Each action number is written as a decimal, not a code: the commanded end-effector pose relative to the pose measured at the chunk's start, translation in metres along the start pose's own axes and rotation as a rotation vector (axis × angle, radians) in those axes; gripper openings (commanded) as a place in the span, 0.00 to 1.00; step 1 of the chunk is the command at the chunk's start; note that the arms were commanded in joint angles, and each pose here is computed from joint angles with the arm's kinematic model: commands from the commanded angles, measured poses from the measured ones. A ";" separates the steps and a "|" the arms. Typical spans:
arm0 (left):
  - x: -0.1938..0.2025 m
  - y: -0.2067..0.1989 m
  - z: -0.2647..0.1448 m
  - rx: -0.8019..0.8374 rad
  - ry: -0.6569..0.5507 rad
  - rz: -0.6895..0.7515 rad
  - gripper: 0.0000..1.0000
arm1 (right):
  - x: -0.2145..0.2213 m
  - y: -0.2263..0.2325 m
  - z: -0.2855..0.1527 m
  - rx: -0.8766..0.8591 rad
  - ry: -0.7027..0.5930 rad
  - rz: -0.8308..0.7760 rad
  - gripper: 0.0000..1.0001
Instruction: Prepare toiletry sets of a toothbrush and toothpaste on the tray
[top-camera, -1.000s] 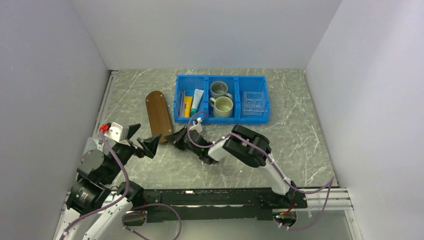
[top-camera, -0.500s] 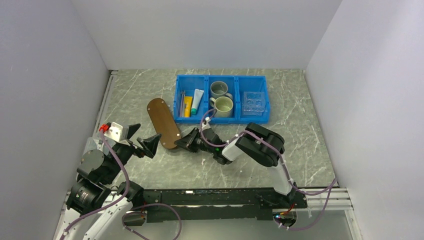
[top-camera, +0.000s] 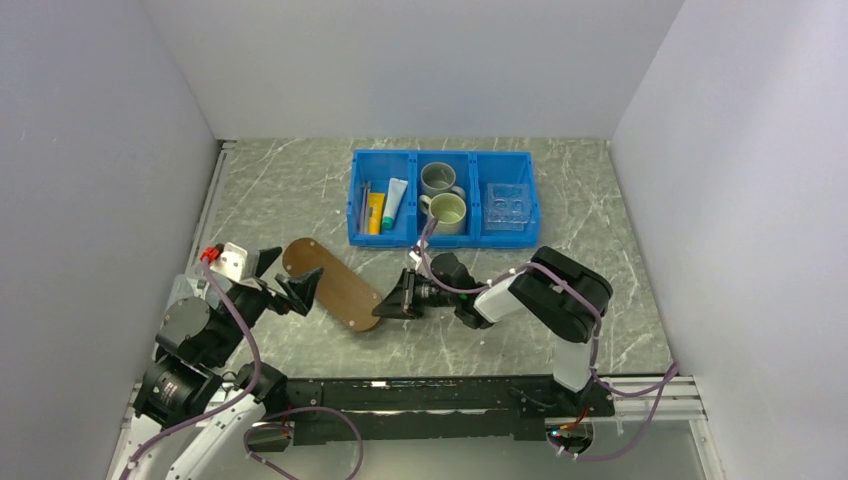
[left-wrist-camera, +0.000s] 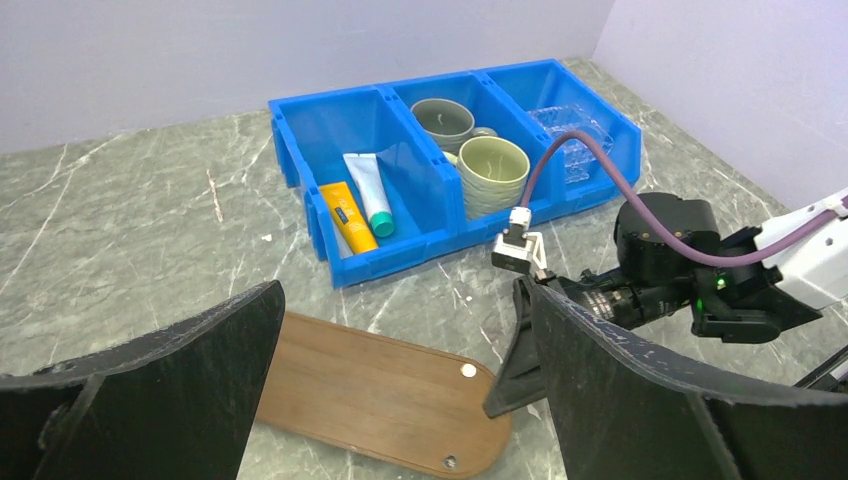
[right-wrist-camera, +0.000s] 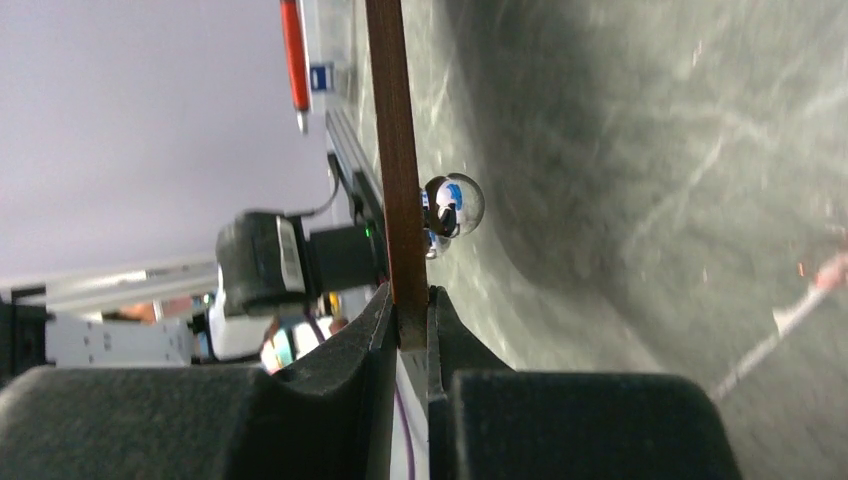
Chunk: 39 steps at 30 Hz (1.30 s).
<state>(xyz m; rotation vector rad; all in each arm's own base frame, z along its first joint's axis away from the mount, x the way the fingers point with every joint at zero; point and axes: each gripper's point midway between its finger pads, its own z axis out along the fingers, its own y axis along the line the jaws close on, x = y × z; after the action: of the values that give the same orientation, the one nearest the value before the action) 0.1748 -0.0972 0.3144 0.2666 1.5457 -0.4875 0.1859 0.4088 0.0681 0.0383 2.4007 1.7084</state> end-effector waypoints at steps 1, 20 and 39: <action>-0.002 -0.002 0.005 0.010 -0.003 -0.006 0.99 | 0.028 0.006 -0.031 -0.064 0.170 -0.079 0.00; 0.033 -0.052 0.023 0.263 0.141 -0.193 0.99 | 0.024 -0.066 -0.152 0.192 0.304 -0.108 0.00; 0.059 -0.057 0.039 0.262 0.204 -0.332 0.99 | 0.029 -0.101 -0.158 0.277 0.262 0.003 0.17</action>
<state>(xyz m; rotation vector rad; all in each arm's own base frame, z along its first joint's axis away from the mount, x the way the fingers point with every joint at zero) 0.1763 -0.1677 0.2575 0.2840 1.7579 -0.9144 0.1459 0.2439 0.0427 -0.2741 2.6942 1.5685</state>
